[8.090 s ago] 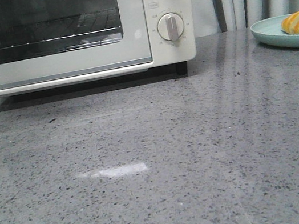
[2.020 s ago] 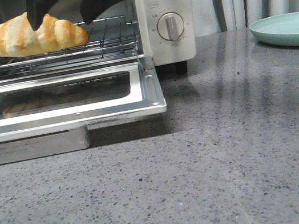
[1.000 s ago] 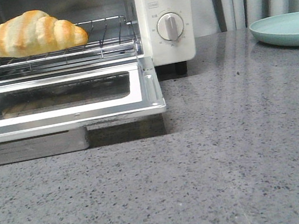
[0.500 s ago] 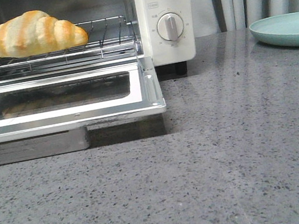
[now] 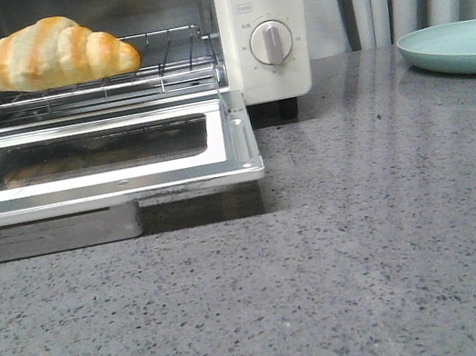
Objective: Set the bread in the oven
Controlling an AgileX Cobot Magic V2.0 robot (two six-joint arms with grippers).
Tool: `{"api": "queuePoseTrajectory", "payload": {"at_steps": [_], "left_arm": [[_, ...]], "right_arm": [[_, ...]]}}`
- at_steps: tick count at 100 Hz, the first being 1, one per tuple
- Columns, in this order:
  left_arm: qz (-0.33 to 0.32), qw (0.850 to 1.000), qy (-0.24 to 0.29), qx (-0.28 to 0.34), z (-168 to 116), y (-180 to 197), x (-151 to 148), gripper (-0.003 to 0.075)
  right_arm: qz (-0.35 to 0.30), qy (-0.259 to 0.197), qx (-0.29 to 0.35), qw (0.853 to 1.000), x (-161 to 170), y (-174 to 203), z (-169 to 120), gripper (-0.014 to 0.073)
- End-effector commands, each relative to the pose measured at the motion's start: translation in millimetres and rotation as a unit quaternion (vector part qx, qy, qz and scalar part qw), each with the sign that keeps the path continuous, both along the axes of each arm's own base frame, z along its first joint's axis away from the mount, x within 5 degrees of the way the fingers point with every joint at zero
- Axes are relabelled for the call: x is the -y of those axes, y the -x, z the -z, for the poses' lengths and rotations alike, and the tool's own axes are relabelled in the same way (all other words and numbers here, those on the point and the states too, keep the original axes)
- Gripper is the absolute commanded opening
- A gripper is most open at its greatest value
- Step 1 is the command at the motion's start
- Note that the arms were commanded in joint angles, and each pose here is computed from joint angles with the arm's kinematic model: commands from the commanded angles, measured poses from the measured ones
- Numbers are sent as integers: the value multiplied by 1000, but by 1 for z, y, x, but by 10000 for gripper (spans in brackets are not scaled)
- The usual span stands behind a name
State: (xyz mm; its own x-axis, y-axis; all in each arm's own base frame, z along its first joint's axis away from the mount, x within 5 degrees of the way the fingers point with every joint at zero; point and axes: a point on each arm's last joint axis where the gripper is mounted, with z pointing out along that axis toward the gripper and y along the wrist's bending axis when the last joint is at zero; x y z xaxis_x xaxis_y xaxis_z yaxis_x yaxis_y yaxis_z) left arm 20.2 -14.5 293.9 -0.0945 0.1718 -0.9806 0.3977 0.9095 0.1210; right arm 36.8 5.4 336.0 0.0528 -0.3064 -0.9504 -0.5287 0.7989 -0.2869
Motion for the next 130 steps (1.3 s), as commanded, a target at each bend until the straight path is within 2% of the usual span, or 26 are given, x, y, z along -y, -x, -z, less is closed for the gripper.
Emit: {"api": "queuePoseTrajectory", "payload": {"at_steps": [1,14,34,45,58,69,91,130], "left_arm": [[-1,999,27,35,-13,0,0,-21],[-1,999,36,35,-7,-5,2,-21],[-10,999,33,24,28,-17,4,-21],[-32,997,18,65,45,-24,2,-21],[-67,990,39,119,68,-32,-1,-21],[-103,988,62,95,90,-35,-4,-21],[-138,990,27,-25,113,-32,-7,-21],[-140,989,29,-26,113,-32,-7,-21]], "right_arm": [[-1,-11,39,999,0,0,-13,-48],[-1,-11,39,999,0,0,-13,-48],[-1,-11,39,999,0,0,-13,-48],[-1,-11,38,999,0,0,-13,-48],[-1,-11,38,999,0,0,-13,-48],[0,-10,37,999,0,0,-12,-48],[0,-10,37,999,0,0,-12,-48],[0,-9,36,999,0,0,-12,-48]]}}
